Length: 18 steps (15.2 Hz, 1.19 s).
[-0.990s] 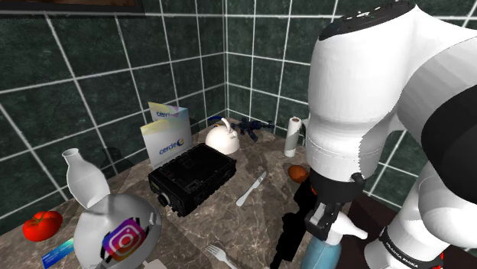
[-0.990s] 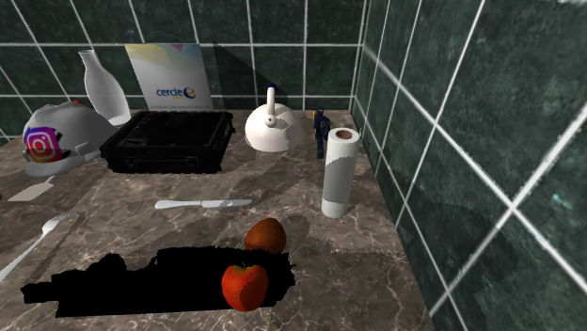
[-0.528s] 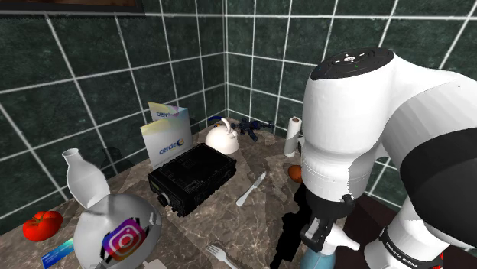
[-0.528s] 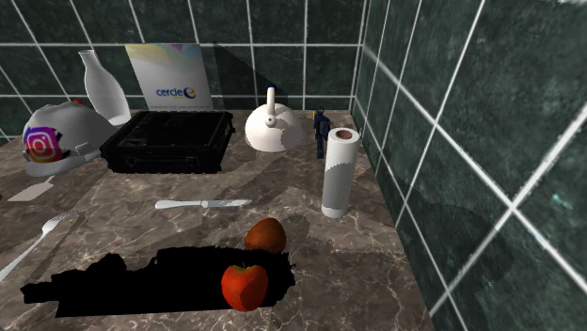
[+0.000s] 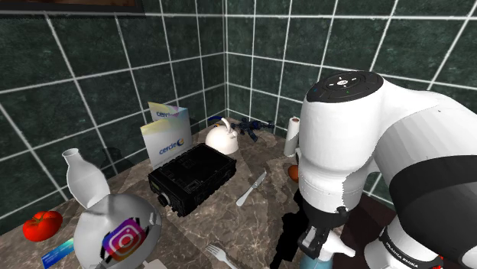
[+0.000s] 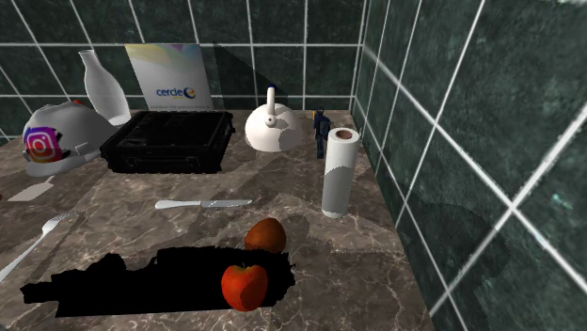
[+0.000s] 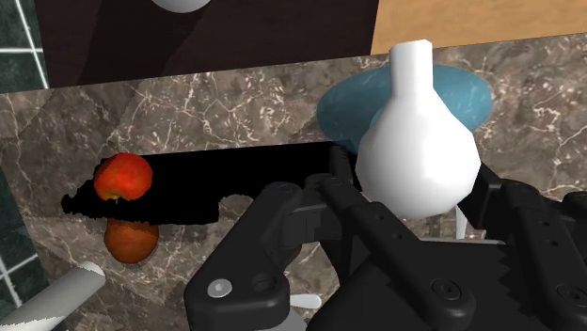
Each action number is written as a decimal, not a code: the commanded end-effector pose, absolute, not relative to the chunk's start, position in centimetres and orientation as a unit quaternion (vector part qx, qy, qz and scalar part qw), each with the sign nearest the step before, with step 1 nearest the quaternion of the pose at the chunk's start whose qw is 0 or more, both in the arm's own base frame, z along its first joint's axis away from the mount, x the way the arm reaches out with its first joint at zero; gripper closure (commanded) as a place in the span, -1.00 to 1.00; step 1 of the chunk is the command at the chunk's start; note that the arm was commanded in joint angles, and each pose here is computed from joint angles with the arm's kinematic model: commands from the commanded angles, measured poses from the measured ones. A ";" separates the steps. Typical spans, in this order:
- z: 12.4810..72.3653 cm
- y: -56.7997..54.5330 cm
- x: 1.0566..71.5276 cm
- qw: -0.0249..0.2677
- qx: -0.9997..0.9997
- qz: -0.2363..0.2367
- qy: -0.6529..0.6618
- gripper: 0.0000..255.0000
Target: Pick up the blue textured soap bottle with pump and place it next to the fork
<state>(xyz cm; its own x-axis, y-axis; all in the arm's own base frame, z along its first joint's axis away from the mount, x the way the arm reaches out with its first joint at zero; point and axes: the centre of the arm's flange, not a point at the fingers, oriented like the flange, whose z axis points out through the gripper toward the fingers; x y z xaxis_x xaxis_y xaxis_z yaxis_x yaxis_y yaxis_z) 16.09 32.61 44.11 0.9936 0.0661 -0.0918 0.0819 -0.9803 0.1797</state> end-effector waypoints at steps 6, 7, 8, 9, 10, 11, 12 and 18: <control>44.1 32.6 16.1 0.092 0.994 -0.043 0.037 -1.00; 44.1 32.6 16.1 0.092 0.994 -0.043 0.037 -1.00; 44.1 32.6 16.1 0.092 0.994 -0.043 0.037 -1.00; 44.1 32.6 16.1 0.092 0.994 -0.043 0.037 -1.00; 44.1 32.6 16.1 0.092 0.994 -0.043 0.037 -1.00; 45.4 32.9 16.2 0.092 0.994 -0.043 0.037 -1.00; 46.7 33.1 16.3 0.092 0.994 -0.043 0.037 -1.00; 49.0 33.5 16.5 0.092 0.994 -0.043 0.037 -1.00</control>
<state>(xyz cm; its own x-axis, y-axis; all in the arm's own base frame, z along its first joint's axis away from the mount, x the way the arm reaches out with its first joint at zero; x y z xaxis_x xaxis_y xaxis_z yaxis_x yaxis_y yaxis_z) 16.48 33.55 48.96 0.9936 0.0663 -0.0913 0.0819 -0.9804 0.1792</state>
